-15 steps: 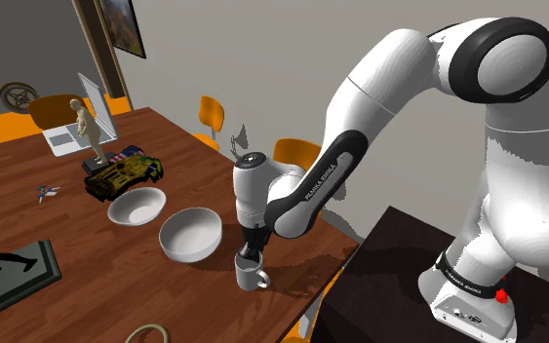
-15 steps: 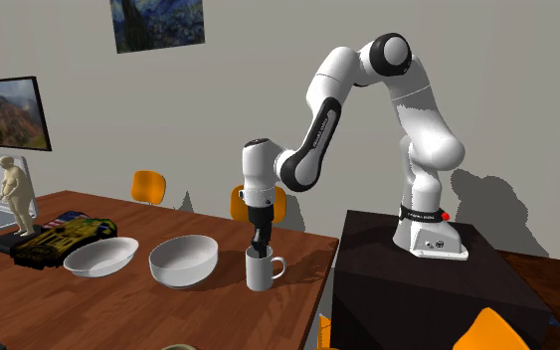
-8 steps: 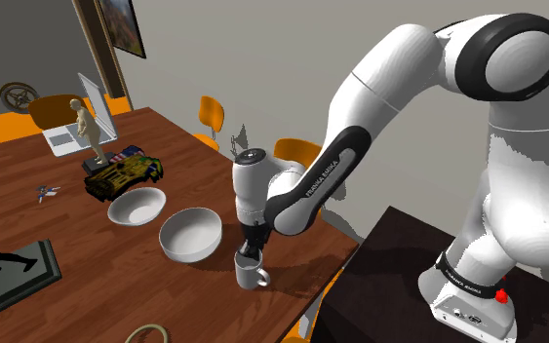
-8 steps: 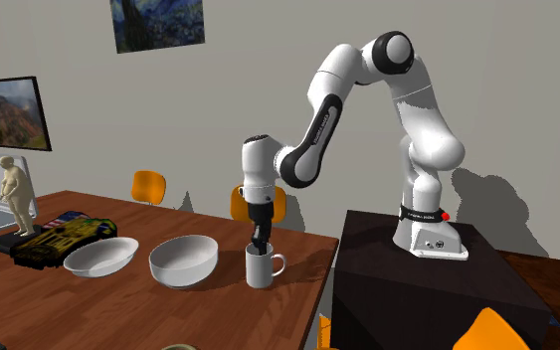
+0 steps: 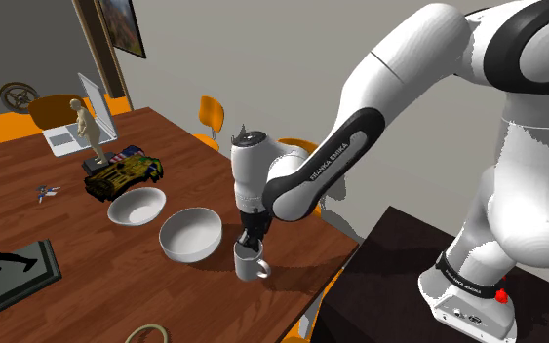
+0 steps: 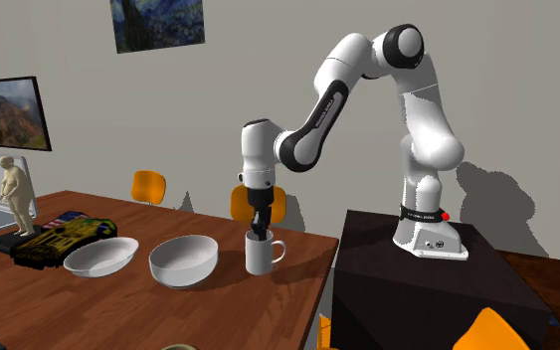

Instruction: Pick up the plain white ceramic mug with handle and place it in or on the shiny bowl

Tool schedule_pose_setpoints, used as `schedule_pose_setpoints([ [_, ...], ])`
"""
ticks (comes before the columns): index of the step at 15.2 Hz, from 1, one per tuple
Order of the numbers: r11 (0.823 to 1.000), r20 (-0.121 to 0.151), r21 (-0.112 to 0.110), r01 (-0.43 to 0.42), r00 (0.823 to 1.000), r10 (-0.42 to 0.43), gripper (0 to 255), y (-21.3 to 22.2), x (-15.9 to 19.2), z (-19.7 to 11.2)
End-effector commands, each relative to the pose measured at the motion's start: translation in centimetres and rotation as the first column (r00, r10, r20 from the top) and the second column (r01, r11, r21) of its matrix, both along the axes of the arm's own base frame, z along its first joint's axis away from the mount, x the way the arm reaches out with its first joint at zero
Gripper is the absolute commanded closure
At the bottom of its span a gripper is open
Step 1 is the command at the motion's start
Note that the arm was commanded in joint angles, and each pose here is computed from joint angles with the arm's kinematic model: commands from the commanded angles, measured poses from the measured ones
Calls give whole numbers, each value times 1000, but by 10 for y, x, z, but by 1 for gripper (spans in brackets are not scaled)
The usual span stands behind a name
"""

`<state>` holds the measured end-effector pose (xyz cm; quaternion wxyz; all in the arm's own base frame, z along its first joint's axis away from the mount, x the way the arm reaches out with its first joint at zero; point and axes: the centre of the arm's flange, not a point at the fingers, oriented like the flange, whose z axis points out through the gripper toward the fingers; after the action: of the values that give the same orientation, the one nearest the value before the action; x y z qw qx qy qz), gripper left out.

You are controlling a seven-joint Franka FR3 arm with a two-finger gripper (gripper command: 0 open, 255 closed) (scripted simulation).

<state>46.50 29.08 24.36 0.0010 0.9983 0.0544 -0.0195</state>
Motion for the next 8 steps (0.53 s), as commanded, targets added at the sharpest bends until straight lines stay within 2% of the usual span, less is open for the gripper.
schedule_pose_setpoints([
  [1, 1000, 0, 0, 0, 1000, 0, 255, 0, 0, 10],
  [8, 1000, 0, 0, 0, 1000, 0, 255, 0, 0, 47],
])
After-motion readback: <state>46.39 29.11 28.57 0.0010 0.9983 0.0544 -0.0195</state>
